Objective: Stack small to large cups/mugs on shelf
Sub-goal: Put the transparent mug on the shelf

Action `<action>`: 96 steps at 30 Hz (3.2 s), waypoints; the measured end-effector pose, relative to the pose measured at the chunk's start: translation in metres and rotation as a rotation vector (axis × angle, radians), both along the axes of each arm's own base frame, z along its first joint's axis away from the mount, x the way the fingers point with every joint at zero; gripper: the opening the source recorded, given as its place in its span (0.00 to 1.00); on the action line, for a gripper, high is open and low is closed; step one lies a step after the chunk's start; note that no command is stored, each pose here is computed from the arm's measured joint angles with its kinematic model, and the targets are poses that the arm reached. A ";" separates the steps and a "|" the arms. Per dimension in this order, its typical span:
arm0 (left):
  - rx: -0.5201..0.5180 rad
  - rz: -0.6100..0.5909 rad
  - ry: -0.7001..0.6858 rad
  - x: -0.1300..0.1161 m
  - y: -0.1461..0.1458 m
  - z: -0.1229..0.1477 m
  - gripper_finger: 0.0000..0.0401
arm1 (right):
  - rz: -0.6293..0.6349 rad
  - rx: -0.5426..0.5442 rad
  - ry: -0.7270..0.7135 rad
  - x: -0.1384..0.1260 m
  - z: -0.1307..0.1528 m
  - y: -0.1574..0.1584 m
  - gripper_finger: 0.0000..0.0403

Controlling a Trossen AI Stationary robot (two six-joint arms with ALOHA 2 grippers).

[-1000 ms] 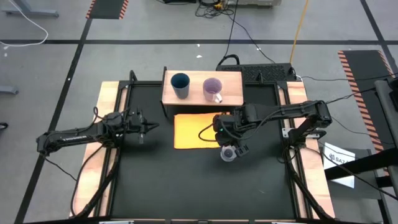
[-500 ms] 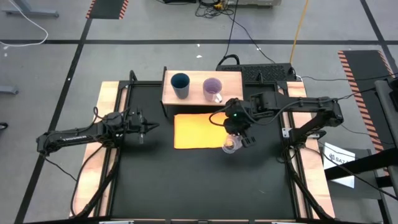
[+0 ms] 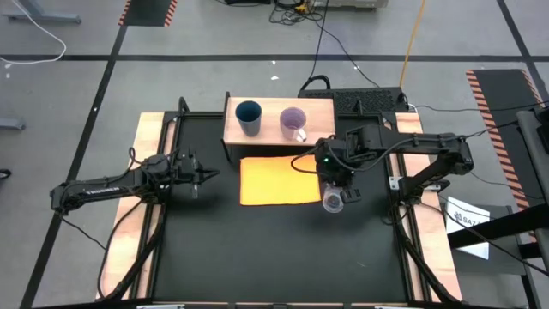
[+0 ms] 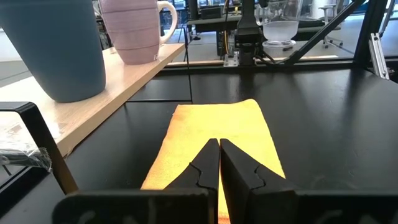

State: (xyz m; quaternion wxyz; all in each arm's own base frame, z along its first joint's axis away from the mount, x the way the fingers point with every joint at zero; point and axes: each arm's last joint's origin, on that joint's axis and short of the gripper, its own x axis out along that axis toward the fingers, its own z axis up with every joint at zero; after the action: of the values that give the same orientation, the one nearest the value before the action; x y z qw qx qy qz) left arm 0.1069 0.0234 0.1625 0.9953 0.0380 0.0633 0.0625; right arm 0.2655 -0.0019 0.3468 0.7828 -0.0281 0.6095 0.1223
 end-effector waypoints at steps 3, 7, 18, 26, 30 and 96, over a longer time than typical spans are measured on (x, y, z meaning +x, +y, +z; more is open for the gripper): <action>-0.002 0.000 0.000 0.000 0.000 0.000 0.04 | 0.002 -0.004 -0.034 -0.004 0.005 0.000 0.00; -0.012 0.001 -0.002 0.000 0.000 0.000 0.04 | 0.002 -0.009 -0.089 -0.011 0.014 -0.001 0.00; -0.015 -0.007 -0.002 0.000 0.000 0.000 0.04 | -0.016 -0.019 -0.246 -0.038 0.041 -0.001 0.00; -0.008 -0.015 0.000 0.000 0.000 0.000 0.04 | -0.106 -0.071 -0.162 -0.055 0.042 -0.003 0.00; -0.008 -0.015 0.000 0.000 0.000 0.000 0.04 | -0.140 -0.062 -0.180 -0.061 0.046 -0.004 0.00; -0.019 -0.014 -0.002 0.000 0.000 0.000 0.04 | -0.309 -0.015 -0.449 -0.175 -0.070 -0.003 0.00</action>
State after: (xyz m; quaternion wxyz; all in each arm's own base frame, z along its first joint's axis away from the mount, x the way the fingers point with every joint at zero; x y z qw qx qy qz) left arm 0.1070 0.0230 0.1625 0.9961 0.0289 0.0626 0.0550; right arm 0.0903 -0.0051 0.2768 0.9076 0.0331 0.4184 -0.0123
